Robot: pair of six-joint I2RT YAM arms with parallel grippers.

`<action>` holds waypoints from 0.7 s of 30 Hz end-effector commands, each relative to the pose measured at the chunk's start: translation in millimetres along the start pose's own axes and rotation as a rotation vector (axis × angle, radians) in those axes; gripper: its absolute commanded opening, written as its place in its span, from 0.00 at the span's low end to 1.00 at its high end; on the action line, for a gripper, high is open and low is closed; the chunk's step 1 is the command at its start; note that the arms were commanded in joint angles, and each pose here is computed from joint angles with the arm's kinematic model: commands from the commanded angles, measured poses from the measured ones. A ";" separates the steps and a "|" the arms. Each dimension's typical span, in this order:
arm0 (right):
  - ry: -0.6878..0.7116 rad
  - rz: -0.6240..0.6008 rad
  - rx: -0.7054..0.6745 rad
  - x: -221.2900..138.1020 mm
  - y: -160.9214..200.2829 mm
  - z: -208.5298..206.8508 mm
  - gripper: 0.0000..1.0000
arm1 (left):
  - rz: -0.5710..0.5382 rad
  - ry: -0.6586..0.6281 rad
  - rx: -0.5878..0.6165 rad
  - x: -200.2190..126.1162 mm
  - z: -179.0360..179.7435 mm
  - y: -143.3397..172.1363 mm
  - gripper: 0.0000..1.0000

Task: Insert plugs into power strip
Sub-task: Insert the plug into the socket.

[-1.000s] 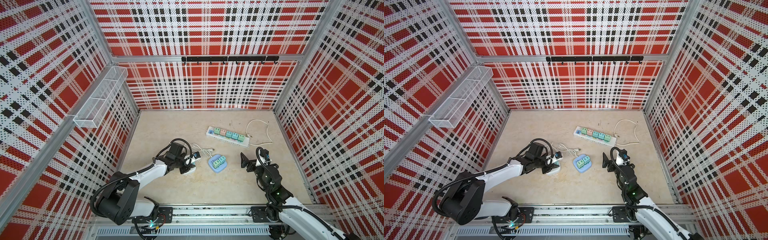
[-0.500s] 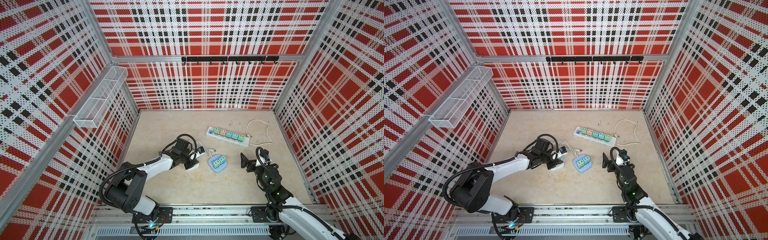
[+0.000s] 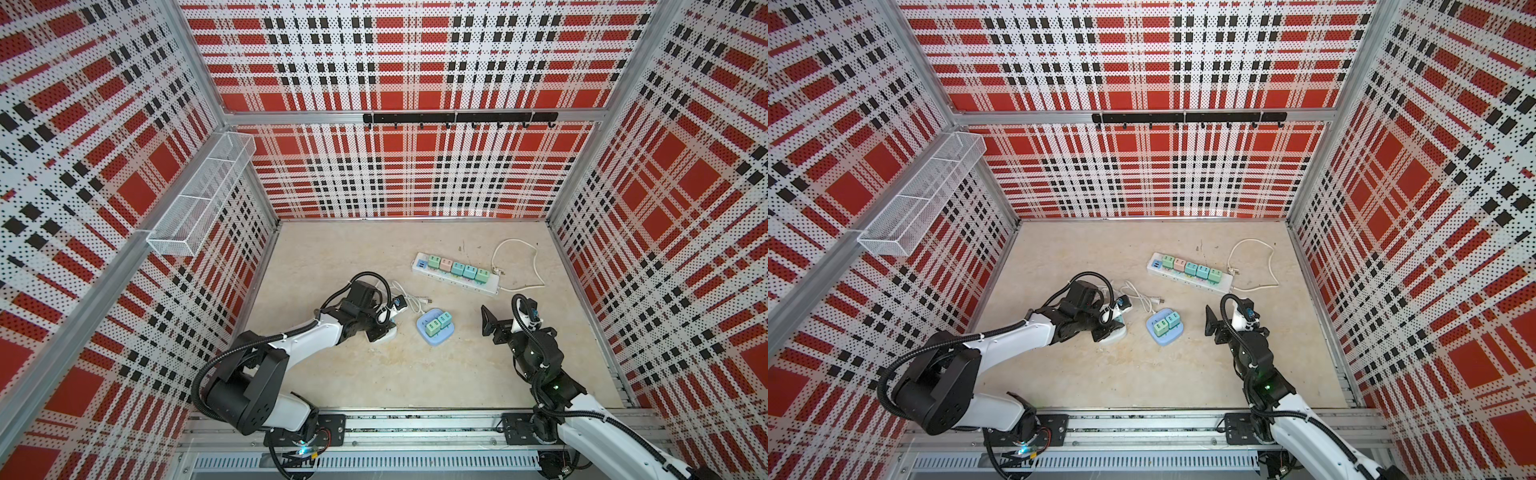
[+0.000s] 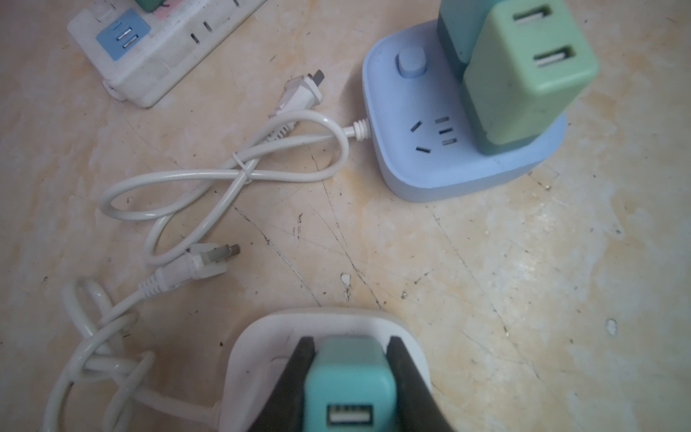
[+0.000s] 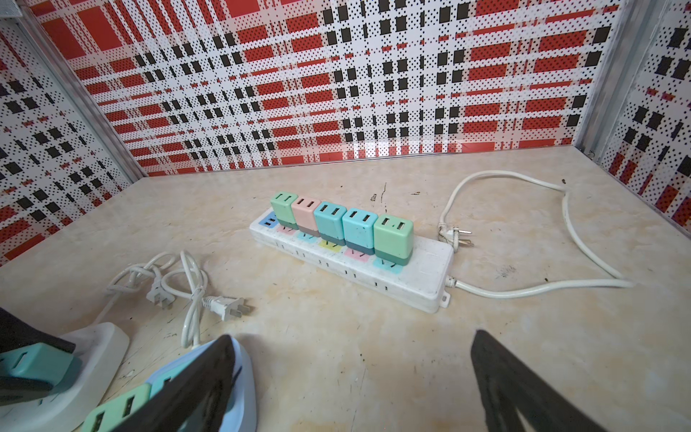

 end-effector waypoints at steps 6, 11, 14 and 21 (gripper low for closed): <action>-0.044 0.009 0.008 -0.1 -19.2 4.0 0.95 | -0.117 -0.044 -0.075 -19.6 3.4 -4.4 0.63; -0.106 -0.015 0.034 -6.2 -31.1 9.4 0.97 | -0.183 -0.058 -0.076 -37.5 3.5 -25.7 0.75; -0.132 -0.013 0.038 -8.1 -32.7 12.1 0.98 | -0.192 -0.054 -0.073 -40.5 3.3 -29.6 0.72; -0.152 -0.010 0.046 -9.8 -34.4 14.1 0.98 | -0.129 -0.009 -0.075 -34.0 -0.9 -24.3 0.58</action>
Point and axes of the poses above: each gripper's point midway between its finger pads, its own x axis out along the fingers, its own z axis along the line the jaws close on, y = z × x, the point moved 5 cm from there along -x, back along the fingers, and after that the axes turned 14 degrees about -x, right-handed, at the moved point
